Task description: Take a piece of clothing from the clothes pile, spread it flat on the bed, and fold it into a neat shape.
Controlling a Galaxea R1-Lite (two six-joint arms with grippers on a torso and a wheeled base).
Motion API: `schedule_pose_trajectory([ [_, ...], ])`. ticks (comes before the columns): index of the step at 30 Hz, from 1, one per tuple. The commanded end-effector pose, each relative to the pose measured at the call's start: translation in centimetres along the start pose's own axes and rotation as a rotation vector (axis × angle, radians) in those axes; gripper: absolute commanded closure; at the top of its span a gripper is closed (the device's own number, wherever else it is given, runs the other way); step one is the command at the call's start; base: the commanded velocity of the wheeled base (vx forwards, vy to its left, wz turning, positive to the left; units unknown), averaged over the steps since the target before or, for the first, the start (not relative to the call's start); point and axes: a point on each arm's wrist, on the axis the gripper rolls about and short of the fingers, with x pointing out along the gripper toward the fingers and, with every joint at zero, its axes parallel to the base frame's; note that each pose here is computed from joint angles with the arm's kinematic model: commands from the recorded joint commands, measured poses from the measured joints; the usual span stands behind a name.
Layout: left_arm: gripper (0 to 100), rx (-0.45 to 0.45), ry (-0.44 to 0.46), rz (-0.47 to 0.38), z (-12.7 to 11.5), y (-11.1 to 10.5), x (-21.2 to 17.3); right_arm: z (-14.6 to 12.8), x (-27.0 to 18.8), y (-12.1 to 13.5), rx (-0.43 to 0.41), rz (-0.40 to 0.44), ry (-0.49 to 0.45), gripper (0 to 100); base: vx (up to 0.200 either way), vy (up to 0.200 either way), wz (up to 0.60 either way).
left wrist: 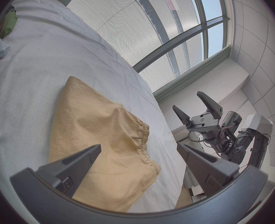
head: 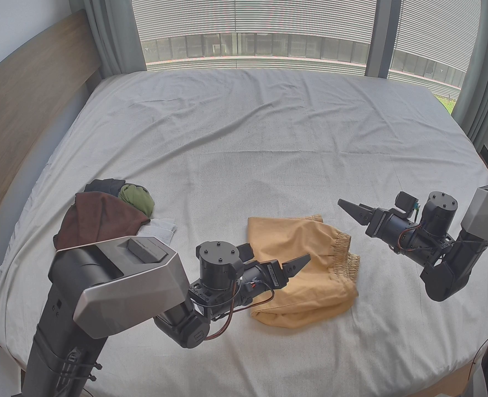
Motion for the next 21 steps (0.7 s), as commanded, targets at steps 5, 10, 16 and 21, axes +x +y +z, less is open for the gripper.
schedule_pose_trajectory([
  [5,0,0.013,-0.032,0.039,1.2,0.7,-2.1,-0.4,0.0,0.1,0.005,0.002,0.014,0,0.0,0.0,0.0],
  [10,0,0.045,-0.05,0.07,1.7,1.7,-4.0,-0.8,0.0,0.2,0.008,0.002,0.027,0,0.0,0.0,0.0],
  [16,0,0.041,-0.087,0.092,2.5,2.6,-6.2,-1.5,-0.4,0.0,0.033,-0.027,0.084,0,0.0,0.0,0.0],
  [21,0,0.045,-0.129,0.096,4.1,2.2,-7.8,-2.2,-0.5,-0.3,0.043,-0.042,0.125,0,0.0,0.0,0.0],
])
